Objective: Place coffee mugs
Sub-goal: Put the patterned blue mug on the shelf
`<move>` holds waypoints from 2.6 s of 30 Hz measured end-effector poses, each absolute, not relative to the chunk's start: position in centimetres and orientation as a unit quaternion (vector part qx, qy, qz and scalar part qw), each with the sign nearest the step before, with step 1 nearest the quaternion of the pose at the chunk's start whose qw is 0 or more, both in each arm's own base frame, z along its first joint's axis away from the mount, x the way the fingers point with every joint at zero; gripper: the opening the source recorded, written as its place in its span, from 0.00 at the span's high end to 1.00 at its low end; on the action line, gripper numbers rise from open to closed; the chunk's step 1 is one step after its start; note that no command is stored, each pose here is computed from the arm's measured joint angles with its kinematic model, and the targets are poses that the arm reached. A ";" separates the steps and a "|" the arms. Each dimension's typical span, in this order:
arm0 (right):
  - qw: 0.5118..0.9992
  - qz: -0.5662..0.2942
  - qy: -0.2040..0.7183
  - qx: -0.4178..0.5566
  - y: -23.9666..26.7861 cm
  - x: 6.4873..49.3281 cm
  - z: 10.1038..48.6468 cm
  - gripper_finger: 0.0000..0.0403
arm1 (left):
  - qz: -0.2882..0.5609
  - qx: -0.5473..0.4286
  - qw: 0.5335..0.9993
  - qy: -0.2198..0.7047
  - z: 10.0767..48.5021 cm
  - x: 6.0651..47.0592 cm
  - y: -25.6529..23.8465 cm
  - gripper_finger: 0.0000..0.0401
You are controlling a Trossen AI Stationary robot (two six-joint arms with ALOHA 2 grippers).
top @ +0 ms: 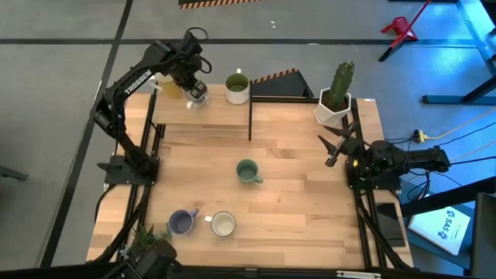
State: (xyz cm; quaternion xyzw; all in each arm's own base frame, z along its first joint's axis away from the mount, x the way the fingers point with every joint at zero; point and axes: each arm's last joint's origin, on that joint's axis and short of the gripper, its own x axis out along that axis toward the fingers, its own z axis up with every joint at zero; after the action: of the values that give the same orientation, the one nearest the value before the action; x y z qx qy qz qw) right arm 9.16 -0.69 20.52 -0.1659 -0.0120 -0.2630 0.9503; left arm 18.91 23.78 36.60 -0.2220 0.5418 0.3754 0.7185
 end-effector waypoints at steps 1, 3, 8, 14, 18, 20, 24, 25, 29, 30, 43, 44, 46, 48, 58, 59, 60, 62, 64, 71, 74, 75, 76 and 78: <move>0.950 -0.262 -0.009 -0.167 -0.7 9.2 20.5 0.56 | 0.375 -0.218 0.721 0.541 36.6 18.9 23.9 0.95; 0.951 -0.262 -0.009 -0.164 -0.7 9.2 20.5 0.56 | 0.374 -0.213 0.726 0.536 36.7 19.0 24.0 0.95; 0.952 -0.262 -0.010 -0.156 -0.7 9.2 20.4 0.56 | 0.378 -0.209 0.732 0.527 36.8 19.1 24.1 0.94; 0.952 -0.262 -0.010 -0.155 -0.7 9.2 20.4 0.56 | 0.376 -0.208 0.732 0.528 36.8 19.1 24.1 0.91; 0.952 -0.260 -0.001 -0.158 -0.7 9.2 20.3 0.56 | 0.380 -0.204 0.738 0.519 36.8 19.3 24.3 0.91; 0.952 -0.260 0.000 -0.159 -0.7 9.2 20.2 0.56 | 0.382 -0.203 0.741 0.514 36.9 19.3 24.4 0.90; 0.953 -0.260 0.000 -0.158 -0.7 9.2 20.3 0.56 | 0.387 -0.200 0.745 0.505 37.0 19.5 24.5 0.90; 0.953 -0.260 0.000 -0.159 -0.7 9.2 20.3 0.56 | 0.387 -0.201 0.745 0.505 37.0 19.5 24.5 0.89; 0.953 -0.260 0.000 -0.159 -0.7 9.2 20.3 0.56 | 0.380 -0.204 0.749 0.503 37.0 19.5 24.5 0.87; 0.953 -0.260 0.001 -0.159 -0.7 9.2 20.2 0.56 | 0.374 -0.209 0.752 0.501 37.0 19.5 24.5 0.87; 0.952 -0.259 0.006 -0.161 -0.7 9.2 20.1 0.56 | 0.381 -0.256 0.725 0.513 36.7 19.1 24.0 0.96; 0.952 -0.259 0.007 -0.161 -0.7 9.2 20.1 0.56 | 0.379 -0.263 0.721 0.517 36.6 18.9 23.9 0.96; 0.952 -0.259 0.006 -0.161 -0.7 9.2 20.1 0.56 | 0.374 -0.282 0.708 0.528 36.5 18.7 23.6 0.96; 0.952 -0.259 0.007 -0.161 -0.7 9.2 20.1 0.56 | 0.369 -0.289 0.699 0.539 36.4 18.5 23.3 0.96; 0.952 -0.259 0.009 -0.162 -0.7 9.2 20.1 0.56 | 0.367 -0.294 0.690 0.550 36.4 18.4 23.0 0.96; 0.952 -0.258 0.010 -0.162 -0.7 9.2 20.1 0.56 | 0.366 -0.293 0.691 0.550 36.4 18.4 23.0 0.96; 0.952 -0.258 0.009 -0.162 -0.7 9.2 20.1 0.56 | 0.366 -0.291 0.691 0.550 36.4 18.4 23.0 0.96; 0.952 -0.259 0.009 -0.162 -0.7 9.2 20.1 0.56 | 0.368 -0.289 0.691 0.551 36.4 18.4 23.0 0.95; 0.952 -0.258 0.009 -0.162 -0.7 9.2 20.1 0.56 | 0.367 -0.288 0.692 0.552 36.4 18.4 23.0 0.92; 0.952 -0.258 0.009 -0.162 -0.7 9.2 20.1 0.56 | 0.380 -0.273 0.696 0.544 36.5 18.5 23.3 0.76; 0.952 -0.258 0.009 -0.162 -0.7 9.2 20.1 0.56 | 0.374 -0.260 0.706 0.543 36.5 18.6 23.4 0.73; 0.952 -0.258 0.009 -0.162 -0.7 9.2 20.1 0.56 | 0.374 -0.256 0.710 0.539 36.6 18.7 23.5 0.73; 0.952 -0.258 0.009 -0.162 -0.7 9.2 20.1 0.56 | 0.374 -0.254 0.714 0.535 36.6 18.8 23.6 0.72; 0.952 -0.258 0.009 -0.162 -0.7 9.2 20.1 0.56 | 0.377 -0.250 0.719 0.527 36.7 18.9 23.8 0.72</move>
State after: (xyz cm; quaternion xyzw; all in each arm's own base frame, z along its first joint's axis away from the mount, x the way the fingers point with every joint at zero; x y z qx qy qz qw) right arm 9.20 -0.69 20.09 -0.1617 0.0090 -0.2583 0.9524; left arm 18.91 23.75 36.65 -0.2499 0.5271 0.3772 0.7193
